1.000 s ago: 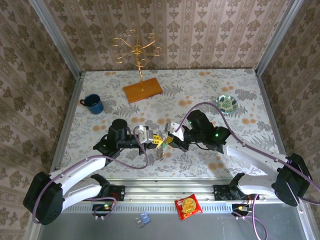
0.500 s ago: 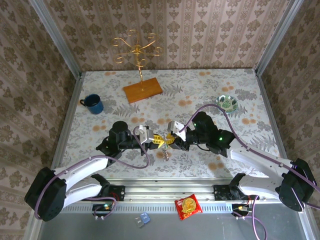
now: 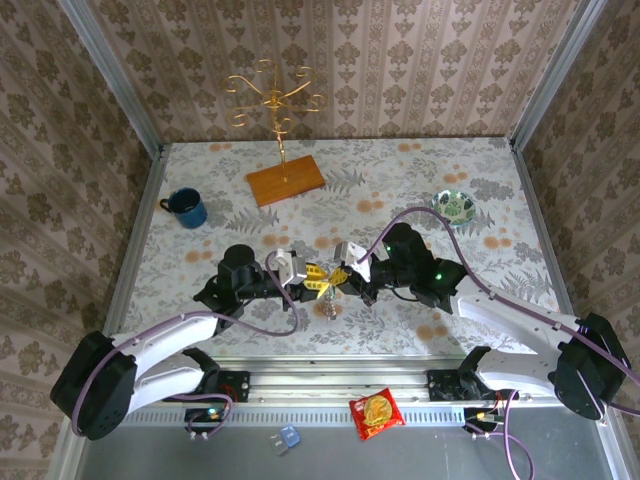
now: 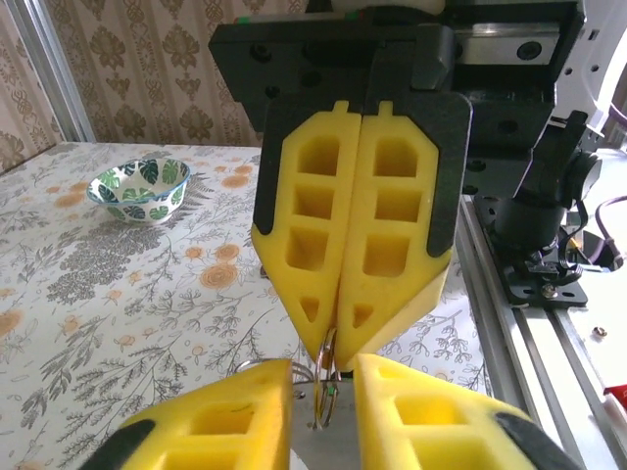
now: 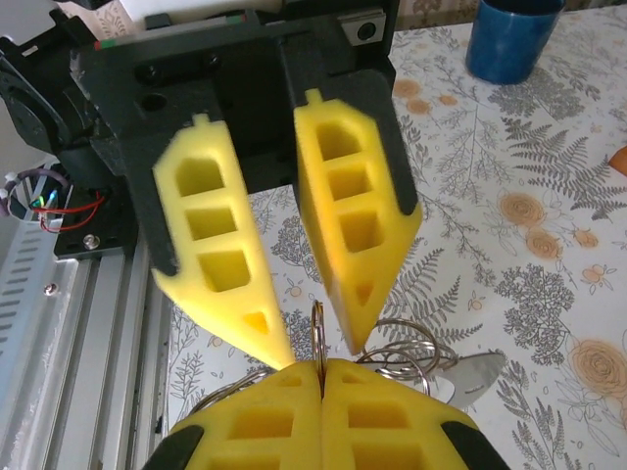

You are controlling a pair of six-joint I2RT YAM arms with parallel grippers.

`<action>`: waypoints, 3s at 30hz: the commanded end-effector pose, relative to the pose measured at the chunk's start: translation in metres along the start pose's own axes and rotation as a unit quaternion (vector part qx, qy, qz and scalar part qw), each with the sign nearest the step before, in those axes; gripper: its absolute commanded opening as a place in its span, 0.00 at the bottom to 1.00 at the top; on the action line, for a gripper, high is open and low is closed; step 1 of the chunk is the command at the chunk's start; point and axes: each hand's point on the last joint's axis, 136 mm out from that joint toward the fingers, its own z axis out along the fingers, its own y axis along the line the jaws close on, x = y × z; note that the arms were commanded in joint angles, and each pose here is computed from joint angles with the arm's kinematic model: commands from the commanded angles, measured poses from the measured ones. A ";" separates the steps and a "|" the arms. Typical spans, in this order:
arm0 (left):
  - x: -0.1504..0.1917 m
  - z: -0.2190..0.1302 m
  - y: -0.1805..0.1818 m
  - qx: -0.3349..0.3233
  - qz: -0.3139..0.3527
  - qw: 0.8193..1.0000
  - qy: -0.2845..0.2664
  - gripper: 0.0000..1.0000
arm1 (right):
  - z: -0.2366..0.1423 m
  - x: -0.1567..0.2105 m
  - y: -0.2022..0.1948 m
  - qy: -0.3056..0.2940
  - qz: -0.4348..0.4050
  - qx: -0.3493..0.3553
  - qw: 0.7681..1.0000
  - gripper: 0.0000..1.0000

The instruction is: Put the keys on the keyring

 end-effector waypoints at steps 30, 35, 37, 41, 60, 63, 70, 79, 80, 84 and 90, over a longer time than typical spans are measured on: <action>-0.013 -0.004 -0.005 0.005 0.045 0.999 0.002 0.00 | -0.006 -0.007 -0.005 -0.014 0.005 -0.003 1.000 0.36; -0.014 -0.003 -0.006 0.007 0.043 0.999 -0.007 0.00 | 0.000 -0.002 -0.005 -0.019 0.019 -0.009 1.000 0.34; -0.015 -0.003 -0.006 0.006 0.041 0.999 -0.011 0.00 | 0.002 0.000 -0.005 -0.019 0.022 -0.012 1.000 0.31; -0.015 -0.003 -0.007 0.010 0.037 0.999 -0.017 0.00 | 0.006 -0.003 -0.005 -0.028 0.025 -0.018 0.999 0.24; -0.001 -0.014 0.002 -0.021 0.090 0.992 0.088 0.30 | -0.003 -0.001 0.002 0.057 -0.038 -0.041 0.997 0.00; -0.001 -0.015 0.000 -0.015 0.100 0.990 0.099 0.30 | -0.002 0.000 0.003 0.081 -0.057 -0.047 0.994 0.00; -0.005 -0.010 -0.004 0.013 0.096 0.991 0.096 0.25 | 0.005 -0.004 0.006 0.120 -0.103 -0.049 0.986 0.00; -0.008 -0.004 -0.004 0.032 0.091 0.991 0.093 0.05 | 0.009 -0.016 0.010 0.116 -0.128 -0.050 0.984 0.00; -0.009 -0.004 -0.004 0.033 0.091 0.991 0.092 0.01 | 0.009 -0.017 0.010 0.112 -0.124 -0.046 0.985 0.00; -0.009 -0.004 -0.006 0.035 0.087 0.992 0.086 0.00 | 0.004 -0.017 0.004 0.088 -0.096 -0.028 0.991 0.21; -0.010 -0.003 -0.007 0.028 0.080 0.995 0.053 0.00 | -0.002 0.001 0.002 0.086 -0.072 -0.006 0.994 0.33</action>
